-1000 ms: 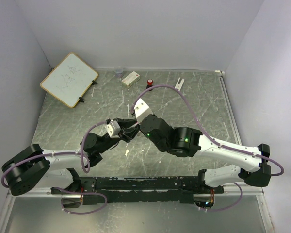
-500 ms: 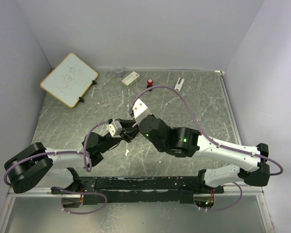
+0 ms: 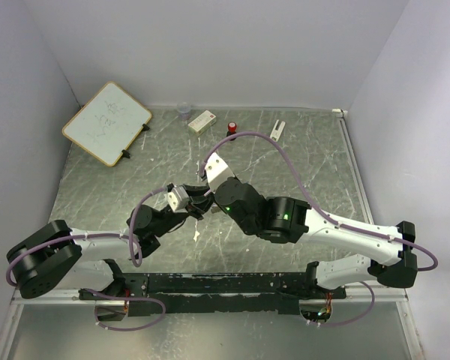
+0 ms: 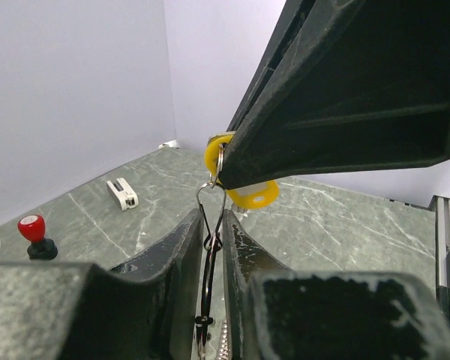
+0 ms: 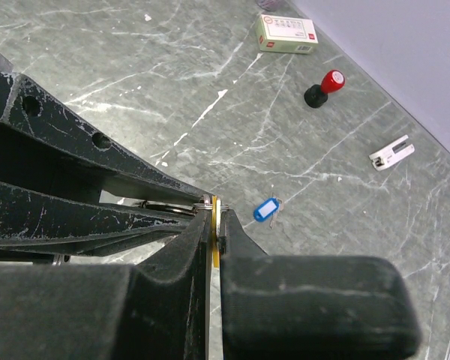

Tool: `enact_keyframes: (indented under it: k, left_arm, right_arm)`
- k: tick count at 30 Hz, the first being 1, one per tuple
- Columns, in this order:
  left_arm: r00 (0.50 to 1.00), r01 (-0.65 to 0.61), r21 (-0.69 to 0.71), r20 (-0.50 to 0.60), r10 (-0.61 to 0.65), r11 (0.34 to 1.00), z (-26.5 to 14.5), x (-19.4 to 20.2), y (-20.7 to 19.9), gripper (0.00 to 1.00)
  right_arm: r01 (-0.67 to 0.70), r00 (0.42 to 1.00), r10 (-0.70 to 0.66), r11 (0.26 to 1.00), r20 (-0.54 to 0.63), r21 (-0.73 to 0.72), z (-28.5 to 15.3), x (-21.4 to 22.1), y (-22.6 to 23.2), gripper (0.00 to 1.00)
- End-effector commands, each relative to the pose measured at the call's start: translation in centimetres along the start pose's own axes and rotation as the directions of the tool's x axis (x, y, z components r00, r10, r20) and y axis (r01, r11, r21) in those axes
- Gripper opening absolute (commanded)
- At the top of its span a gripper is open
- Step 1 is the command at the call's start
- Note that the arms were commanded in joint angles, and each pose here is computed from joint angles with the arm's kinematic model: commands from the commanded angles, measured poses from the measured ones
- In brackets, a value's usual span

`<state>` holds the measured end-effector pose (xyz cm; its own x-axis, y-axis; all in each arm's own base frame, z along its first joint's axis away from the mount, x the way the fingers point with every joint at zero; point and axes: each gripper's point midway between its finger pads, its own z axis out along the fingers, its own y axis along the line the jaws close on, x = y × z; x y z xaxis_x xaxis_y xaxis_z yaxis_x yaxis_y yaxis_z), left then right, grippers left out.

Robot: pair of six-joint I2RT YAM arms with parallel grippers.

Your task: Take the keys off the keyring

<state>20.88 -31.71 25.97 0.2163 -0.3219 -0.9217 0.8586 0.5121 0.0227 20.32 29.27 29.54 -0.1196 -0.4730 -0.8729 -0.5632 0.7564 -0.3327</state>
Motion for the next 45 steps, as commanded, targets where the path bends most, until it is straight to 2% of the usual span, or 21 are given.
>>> enact_keyframes:
  k: [1, 8, 19, 26, 35, 41, 45]
  left_arm:
    - [0.996, -0.012, -0.010, 0.086, 0.013, 1.000, 0.7, -2.5, 0.0, 0.25]
    - [0.996, -0.020, -0.018, 0.091, 0.022, 1.000, 0.4, -2.7, 0.1, 0.20]
    - [0.995, -0.053, -0.027, 0.078, 0.055, 0.998, -0.3, -2.6, 0.1, 0.07]
    - [0.995, -0.075, -0.025, 0.062, 0.076, 0.997, -0.6, -2.3, 0.0, 0.07]
    - [0.988, -0.146, -0.022, -0.043, 0.145, 0.989, -0.9, 0.0, 0.2, 0.07]
    - [0.988, -0.155, -0.007, -0.015, 0.155, 0.988, -1.4, -0.7, -0.2, 0.07]
    - [0.989, -0.147, -0.012, 0.002, 0.147, 0.989, -1.3, -1.2, -0.2, 0.13]
  right_arm:
    - [-0.004, 1.000, 0.003, 1.000, 0.022, 0.016, 0.1, -0.5, -0.1, 0.00]
    - [-0.008, 1.000, 0.007, 1.000, 0.025, 0.021, 0.0, -0.5, -0.2, 0.00]
    - [-0.010, 1.000, 0.009, 0.999, 0.024, 0.045, -0.1, -0.4, -0.7, 0.00]
    - [-0.029, 0.999, 0.026, 0.996, 0.036, 0.088, -0.5, -0.7, -1.8, 0.00]
    - [-0.047, 0.998, 0.043, 0.994, 0.048, 0.095, -1.2, -1.1, -2.5, 0.00]
    - [-0.044, 0.998, 0.040, 0.995, 0.037, 0.093, -1.2, -1.0, -2.4, 0.00]
    - [-0.038, 0.999, 0.035, 0.996, 0.031, 0.083, -1.0, -1.0, -2.0, 0.00]
